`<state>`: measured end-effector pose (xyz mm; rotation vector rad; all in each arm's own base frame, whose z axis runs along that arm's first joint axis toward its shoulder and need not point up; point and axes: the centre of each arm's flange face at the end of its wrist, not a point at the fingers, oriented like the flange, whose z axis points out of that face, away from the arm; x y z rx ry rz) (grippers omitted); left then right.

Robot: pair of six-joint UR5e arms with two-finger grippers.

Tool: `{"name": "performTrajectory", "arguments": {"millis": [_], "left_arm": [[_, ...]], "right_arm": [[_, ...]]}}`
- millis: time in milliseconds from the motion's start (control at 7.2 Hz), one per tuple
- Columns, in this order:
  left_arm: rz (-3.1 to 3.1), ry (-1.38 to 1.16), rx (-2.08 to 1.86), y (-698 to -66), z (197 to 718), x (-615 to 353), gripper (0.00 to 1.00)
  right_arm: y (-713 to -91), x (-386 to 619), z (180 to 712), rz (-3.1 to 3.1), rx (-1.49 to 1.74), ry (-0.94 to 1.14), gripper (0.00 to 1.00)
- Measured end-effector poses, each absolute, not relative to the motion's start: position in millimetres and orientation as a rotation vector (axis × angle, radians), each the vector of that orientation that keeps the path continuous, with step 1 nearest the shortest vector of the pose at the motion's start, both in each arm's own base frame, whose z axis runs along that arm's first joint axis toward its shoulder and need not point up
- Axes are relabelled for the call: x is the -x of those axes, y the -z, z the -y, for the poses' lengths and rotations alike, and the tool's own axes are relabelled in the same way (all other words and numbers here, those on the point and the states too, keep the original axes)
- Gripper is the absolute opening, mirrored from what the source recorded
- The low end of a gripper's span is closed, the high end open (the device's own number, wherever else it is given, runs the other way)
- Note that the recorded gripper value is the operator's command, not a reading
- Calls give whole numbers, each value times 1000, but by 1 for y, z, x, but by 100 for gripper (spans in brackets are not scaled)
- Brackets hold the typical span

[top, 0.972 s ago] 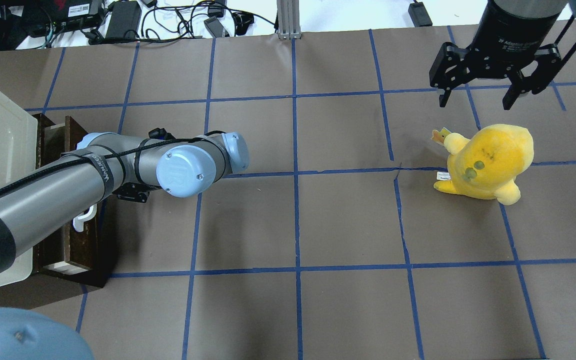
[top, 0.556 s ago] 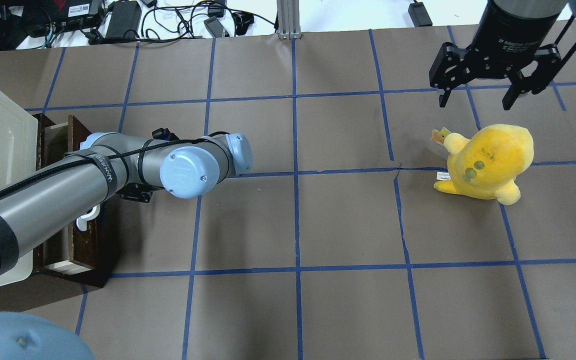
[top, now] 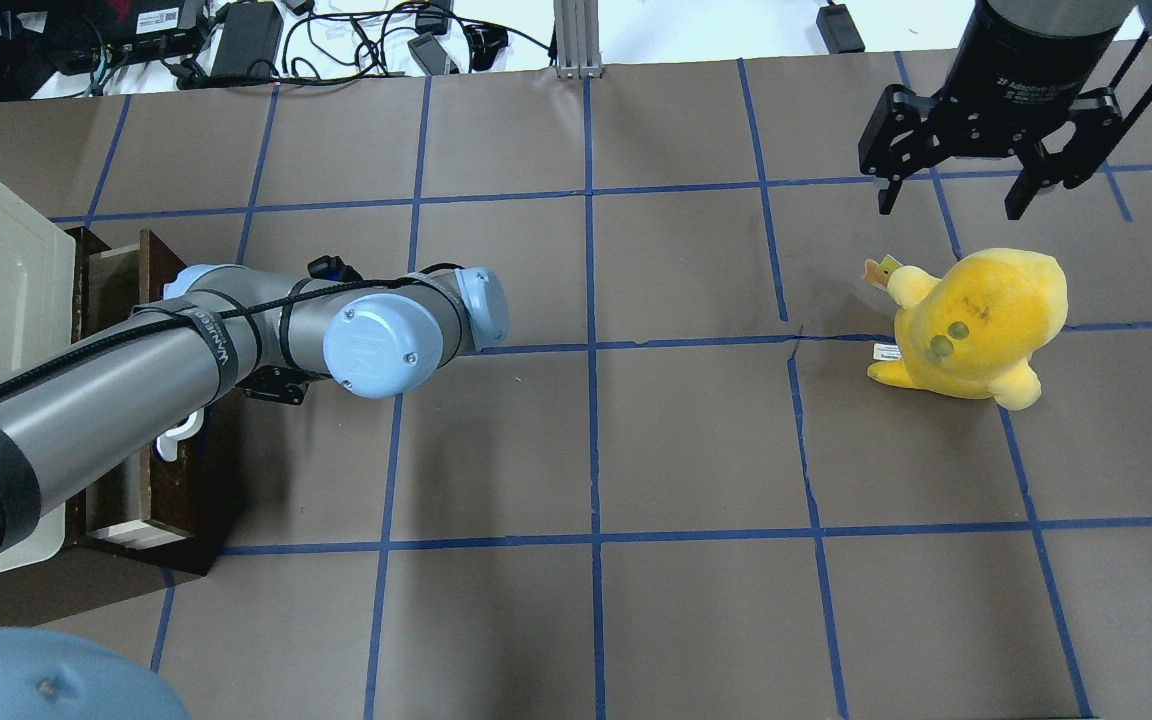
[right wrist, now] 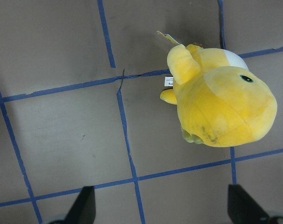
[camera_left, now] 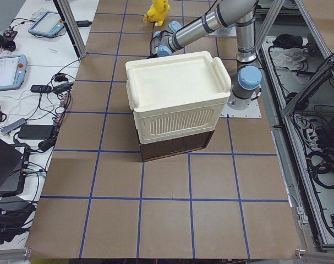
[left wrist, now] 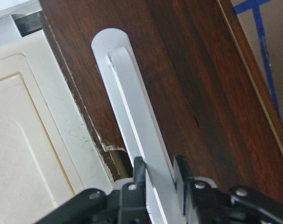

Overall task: Pull drawer sideways
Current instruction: 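Pull the drawer handle with the left gripper away from the cabinet, then keep pulling the drawer outward with the left gripper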

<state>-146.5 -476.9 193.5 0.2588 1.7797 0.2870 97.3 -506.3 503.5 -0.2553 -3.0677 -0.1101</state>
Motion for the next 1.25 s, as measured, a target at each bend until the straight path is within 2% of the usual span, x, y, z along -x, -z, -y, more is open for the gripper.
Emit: {"name": "performTrajectory", "arguments": {"millis": [1250], "left_arm": [[-1777,-265,-273,-194,474,159,24]], "right_arm": [[-504,-97,506,3068,256,110,100]]}}
